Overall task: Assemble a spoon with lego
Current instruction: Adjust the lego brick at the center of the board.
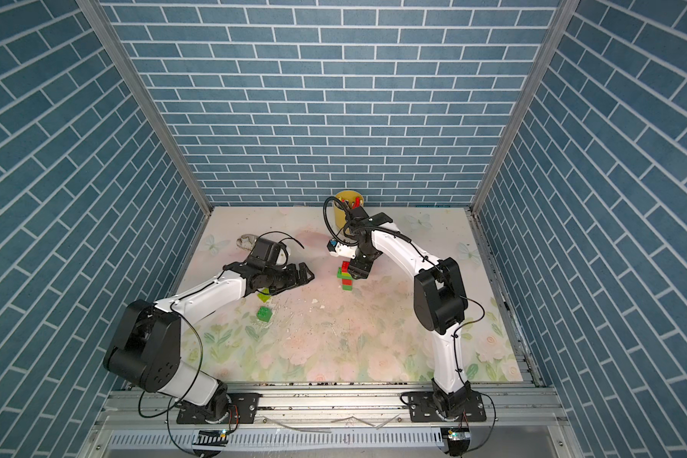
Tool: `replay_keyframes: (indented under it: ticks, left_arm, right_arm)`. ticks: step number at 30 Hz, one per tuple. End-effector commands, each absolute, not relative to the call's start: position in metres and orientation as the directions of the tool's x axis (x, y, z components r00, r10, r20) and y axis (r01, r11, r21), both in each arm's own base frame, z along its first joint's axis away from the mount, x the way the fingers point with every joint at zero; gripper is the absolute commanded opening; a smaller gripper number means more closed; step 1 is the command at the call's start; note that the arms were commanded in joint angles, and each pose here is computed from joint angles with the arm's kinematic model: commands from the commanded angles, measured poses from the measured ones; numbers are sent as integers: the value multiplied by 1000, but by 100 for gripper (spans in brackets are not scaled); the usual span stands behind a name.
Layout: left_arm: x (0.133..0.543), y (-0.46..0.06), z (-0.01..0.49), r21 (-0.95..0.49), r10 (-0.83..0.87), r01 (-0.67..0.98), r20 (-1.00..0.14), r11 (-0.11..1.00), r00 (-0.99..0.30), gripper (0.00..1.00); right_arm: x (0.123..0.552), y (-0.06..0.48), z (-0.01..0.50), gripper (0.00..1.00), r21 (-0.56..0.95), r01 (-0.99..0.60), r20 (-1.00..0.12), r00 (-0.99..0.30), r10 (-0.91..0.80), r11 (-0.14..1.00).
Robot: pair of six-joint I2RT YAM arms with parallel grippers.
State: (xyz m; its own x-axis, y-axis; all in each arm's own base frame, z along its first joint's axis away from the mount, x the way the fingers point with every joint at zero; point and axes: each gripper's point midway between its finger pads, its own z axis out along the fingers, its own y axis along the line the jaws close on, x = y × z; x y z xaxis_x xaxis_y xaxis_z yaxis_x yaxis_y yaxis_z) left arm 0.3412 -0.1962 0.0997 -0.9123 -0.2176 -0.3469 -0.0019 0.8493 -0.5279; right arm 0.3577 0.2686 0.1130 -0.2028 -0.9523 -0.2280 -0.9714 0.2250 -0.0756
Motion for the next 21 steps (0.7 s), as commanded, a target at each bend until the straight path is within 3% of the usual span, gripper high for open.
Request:
replay_keyframes:
  ticks: [1,7,9,11,15,21]
  left_arm:
    - [338,-192,103,-515,-211,5,-359,857,-909,99]
    - [338,-190,104,-505,-205,5,-361,863,-910,99]
    - [336,-188,104,-492,-199,6,-364,871,-910,99]
    - [334,-183,106,-469,-190,3,-364,883,-912,99]
    - [327,-167,113,-390,-161,1,-384,921,-909,99]
    - [302,-117,129,-131,-76,-29,-373,991,-925,99]
  right_arm:
    - [357,260,115,70,-104,-975,-187,-177,-966,198]
    - [353,264,119,74,-90,-977,-207,-169,-963,191]
    - [351,264,122,91,-94,-977,-215,-169,-962,192]
    - [351,265,124,96,-105,-975,-228,-167,-959,195]
    - [348,263,129,98,-117,-973,-241,-168,-956,201]
    - [341,258,149,99,-167,-960,-299,-167,-940,224]
